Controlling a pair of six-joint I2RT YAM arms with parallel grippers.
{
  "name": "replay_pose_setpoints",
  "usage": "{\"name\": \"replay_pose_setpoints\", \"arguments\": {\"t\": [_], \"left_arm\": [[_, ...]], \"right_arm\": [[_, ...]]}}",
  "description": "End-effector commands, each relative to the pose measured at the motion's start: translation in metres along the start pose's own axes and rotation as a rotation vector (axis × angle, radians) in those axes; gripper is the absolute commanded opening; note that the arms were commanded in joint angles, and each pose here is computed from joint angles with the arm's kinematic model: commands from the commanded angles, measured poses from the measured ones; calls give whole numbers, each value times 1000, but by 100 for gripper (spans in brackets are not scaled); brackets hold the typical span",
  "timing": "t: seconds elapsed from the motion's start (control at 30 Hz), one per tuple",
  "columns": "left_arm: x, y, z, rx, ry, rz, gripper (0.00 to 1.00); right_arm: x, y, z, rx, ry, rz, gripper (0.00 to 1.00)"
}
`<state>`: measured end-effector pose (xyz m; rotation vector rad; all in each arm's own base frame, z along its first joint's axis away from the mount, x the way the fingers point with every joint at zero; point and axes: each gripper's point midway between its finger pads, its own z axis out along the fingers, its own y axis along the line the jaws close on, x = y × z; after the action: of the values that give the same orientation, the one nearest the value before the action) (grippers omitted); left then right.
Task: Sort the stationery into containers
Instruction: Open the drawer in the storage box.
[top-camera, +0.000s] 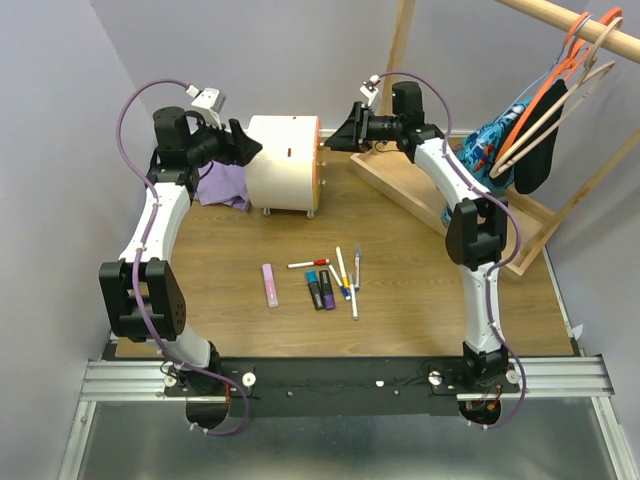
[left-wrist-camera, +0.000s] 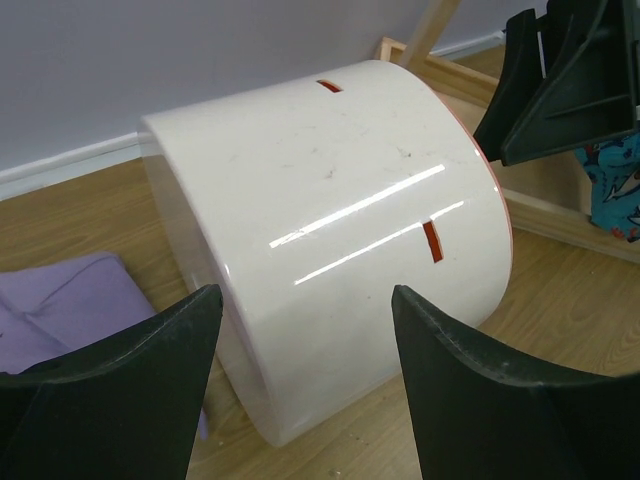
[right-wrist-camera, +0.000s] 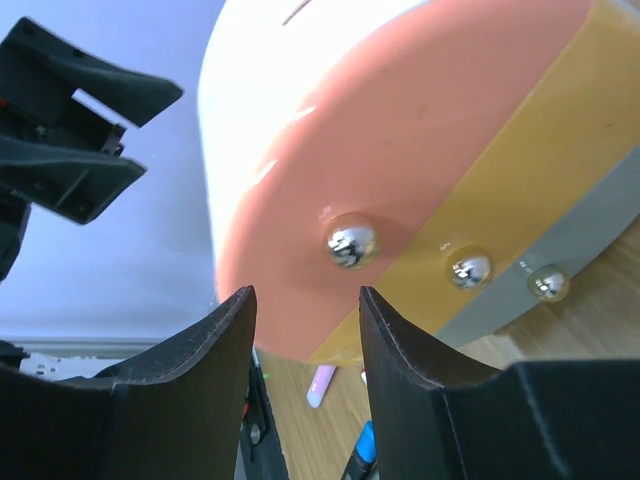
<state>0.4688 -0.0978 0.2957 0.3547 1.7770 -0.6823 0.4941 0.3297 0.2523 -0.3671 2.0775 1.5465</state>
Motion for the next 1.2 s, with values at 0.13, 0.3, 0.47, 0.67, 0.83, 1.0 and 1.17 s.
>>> {"name": "replay_pose_setpoints", "arguments": {"t": [0.13, 0.3, 0.47, 0.67, 0.83, 1.0, 1.17], "left_arm": [[-7, -3, -2, 5, 0, 37, 77], [-3, -2, 2, 2, 10, 36, 77], [1, -2, 4, -1, 22, 41, 77], [3, -3, 7, 3, 26, 39, 78], [3, -3, 9, 3, 26, 41, 78], [7, -3, 9, -3, 36, 43, 78], [8, -2, 9, -14, 41, 58, 78]], "right_arm": [[-6, -31, 18, 22, -23, 39, 53], [-14, -27, 22, -5, -40, 13, 51], [-17, -26, 22, -14, -49, 11, 50], [-15, -26, 22, -21, -44, 23, 46], [-13, -33, 25, -10, -43, 37, 46], [-15, -32, 27, -18, -45, 38, 45], [-10, -35, 30, -26, -35, 55, 44]]}}
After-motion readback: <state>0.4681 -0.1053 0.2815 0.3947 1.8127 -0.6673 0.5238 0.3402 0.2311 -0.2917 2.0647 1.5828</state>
